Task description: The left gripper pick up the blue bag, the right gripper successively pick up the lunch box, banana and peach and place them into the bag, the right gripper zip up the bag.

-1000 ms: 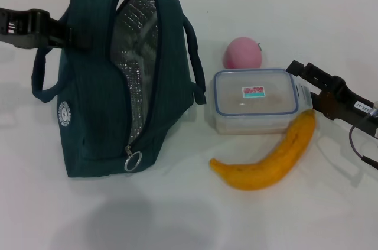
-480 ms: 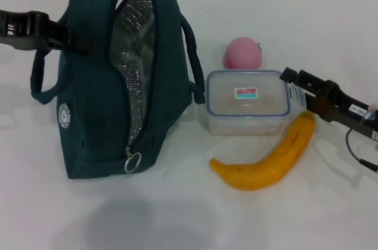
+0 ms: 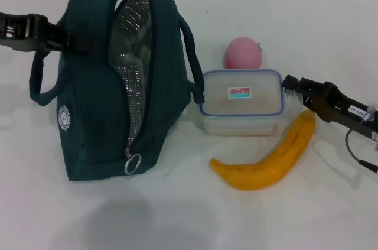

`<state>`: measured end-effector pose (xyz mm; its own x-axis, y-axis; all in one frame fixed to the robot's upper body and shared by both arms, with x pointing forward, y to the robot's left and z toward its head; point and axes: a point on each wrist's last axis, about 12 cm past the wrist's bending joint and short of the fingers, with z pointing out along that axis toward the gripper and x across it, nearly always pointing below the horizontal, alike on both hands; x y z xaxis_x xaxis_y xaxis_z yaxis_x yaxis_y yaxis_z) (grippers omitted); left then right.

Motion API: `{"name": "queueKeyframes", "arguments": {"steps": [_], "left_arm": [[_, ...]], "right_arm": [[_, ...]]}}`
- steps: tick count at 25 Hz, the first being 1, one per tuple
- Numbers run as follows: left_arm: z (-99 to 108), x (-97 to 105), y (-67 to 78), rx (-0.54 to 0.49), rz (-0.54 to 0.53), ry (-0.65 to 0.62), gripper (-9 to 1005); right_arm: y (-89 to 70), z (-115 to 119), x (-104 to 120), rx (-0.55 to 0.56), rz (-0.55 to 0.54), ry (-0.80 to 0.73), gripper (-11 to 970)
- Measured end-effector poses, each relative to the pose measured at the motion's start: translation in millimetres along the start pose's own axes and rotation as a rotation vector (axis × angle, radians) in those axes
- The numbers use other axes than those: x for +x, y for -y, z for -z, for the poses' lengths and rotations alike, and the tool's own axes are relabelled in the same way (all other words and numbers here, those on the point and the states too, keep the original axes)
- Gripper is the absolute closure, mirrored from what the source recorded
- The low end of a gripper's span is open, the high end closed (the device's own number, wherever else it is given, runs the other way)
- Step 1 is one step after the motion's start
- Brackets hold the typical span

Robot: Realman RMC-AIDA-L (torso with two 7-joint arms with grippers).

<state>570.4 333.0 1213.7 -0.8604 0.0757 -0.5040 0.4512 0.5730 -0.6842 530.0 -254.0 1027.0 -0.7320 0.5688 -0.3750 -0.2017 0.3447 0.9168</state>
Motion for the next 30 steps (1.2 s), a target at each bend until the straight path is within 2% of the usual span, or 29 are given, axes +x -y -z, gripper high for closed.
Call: {"name": "queueKeyframes", "arguments": {"steps": [9, 15, 30], "left_arm": [[0, 0, 0.1, 0.000, -0.007, -0.001, 964], [0, 0, -0.1, 0.000, -0.010, -0.001, 964], [1, 0, 0.2, 0.000, -0.015, 0.001, 964]], "right_arm": [[0.4, 2, 1, -0.002, 0.001, 0.001, 792], [-0.7, 3, 2, -0.018, 0.003, 0.004, 863], [-8.1, 17, -4, -0.120, -0.030, 0.120, 863]]}}
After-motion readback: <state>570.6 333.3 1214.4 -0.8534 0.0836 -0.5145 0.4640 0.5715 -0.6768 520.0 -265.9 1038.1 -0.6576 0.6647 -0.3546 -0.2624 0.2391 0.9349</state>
